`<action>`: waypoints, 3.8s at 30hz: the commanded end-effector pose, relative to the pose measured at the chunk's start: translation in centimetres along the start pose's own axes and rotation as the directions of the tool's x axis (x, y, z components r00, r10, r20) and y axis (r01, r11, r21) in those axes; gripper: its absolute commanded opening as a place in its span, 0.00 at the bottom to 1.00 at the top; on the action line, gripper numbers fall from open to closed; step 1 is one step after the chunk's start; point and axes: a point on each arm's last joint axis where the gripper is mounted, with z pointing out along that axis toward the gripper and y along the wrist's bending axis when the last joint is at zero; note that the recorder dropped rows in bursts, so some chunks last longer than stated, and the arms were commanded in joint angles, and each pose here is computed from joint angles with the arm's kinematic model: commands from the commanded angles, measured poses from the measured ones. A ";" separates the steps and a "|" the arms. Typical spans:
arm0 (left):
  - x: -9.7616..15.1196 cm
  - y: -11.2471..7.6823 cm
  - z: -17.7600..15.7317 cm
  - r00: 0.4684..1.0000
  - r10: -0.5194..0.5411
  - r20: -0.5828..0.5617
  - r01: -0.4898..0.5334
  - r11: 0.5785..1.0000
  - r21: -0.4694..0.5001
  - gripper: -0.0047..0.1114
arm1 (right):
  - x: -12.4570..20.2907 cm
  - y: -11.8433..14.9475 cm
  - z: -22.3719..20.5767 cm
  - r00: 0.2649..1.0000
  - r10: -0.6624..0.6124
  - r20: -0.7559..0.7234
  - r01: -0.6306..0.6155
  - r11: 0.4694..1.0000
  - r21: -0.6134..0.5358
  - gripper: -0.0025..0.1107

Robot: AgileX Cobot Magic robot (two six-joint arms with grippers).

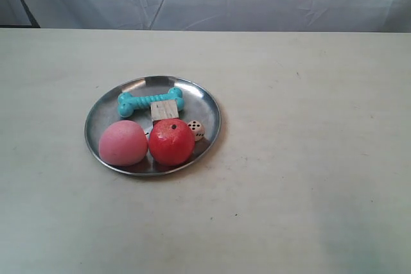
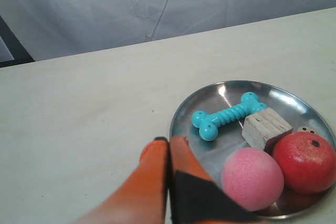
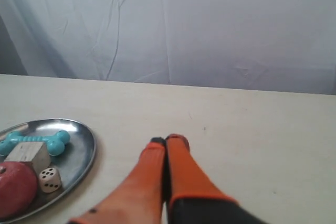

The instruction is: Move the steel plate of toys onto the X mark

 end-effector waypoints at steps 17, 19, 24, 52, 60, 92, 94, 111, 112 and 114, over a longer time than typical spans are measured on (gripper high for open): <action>0.0 0.0 -0.1 1.000 0.003 0.005 -0.003 1.000 -0.003 0.04 | 7.7 -0.4 -1.6 0.998 0.063 -0.028 -0.062 0.998 0.014 0.02; 0.0 0.0 -0.1 1.000 0.003 0.005 -0.003 1.000 -0.003 0.04 | 7.7 -0.4 -1.6 0.998 0.063 -0.030 -0.062 0.998 0.014 0.02; 0.0 0.0 -0.1 1.000 0.003 0.005 -0.003 1.000 -0.003 0.04 | 7.7 -0.5 -1.6 0.998 0.045 -0.032 -0.045 0.999 0.025 0.02; 0.0 0.0 -0.1 1.000 0.003 0.010 -0.003 1.000 -0.007 0.04 | 7.9 -0.7 -1.7 0.993 0.102 -0.054 -0.100 0.994 0.048 0.02; 0.2 -0.3 -2.9 0.989 0.096 0.110 -0.090 0.994 -0.062 0.04 | 7.9 -0.7 -1.7 0.993 0.102 -0.054 -0.100 0.994 0.048 0.02; 13.6 -0.2 -2.5 0.949 -0.184 0.254 0.246 0.939 -0.238 0.04 | 7.9 -0.7 -1.7 0.993 0.102 -0.054 -0.100 0.994 0.048 0.02; 13.6 -0.2 -2.5 0.949 -0.184 0.254 0.246 0.939 -0.238 0.04 | 7.9 -0.7 -1.7 0.993 0.102 -0.054 -0.100 0.994 0.048 0.02; 13.6 -0.2 -2.5 0.949 -0.183 0.256 0.246 0.939 -0.239 0.04 | 7.9 -0.7 -1.7 0.993 0.102 -0.054 -0.100 0.994 0.048 0.02; 13.6 -0.2 -2.5 0.949 -0.183 0.256 0.246 0.939 -0.239 0.04 | 7.9 -0.7 -1.7 0.993 0.102 -0.054 -0.100 0.994 0.048 0.02; 13.4 -0.1 -2.6 0.945 -0.177 0.276 0.246 0.939 -0.240 0.04 | 7.9 -0.7 -1.7 0.993 0.102 -0.054 -0.100 0.994 0.048 0.02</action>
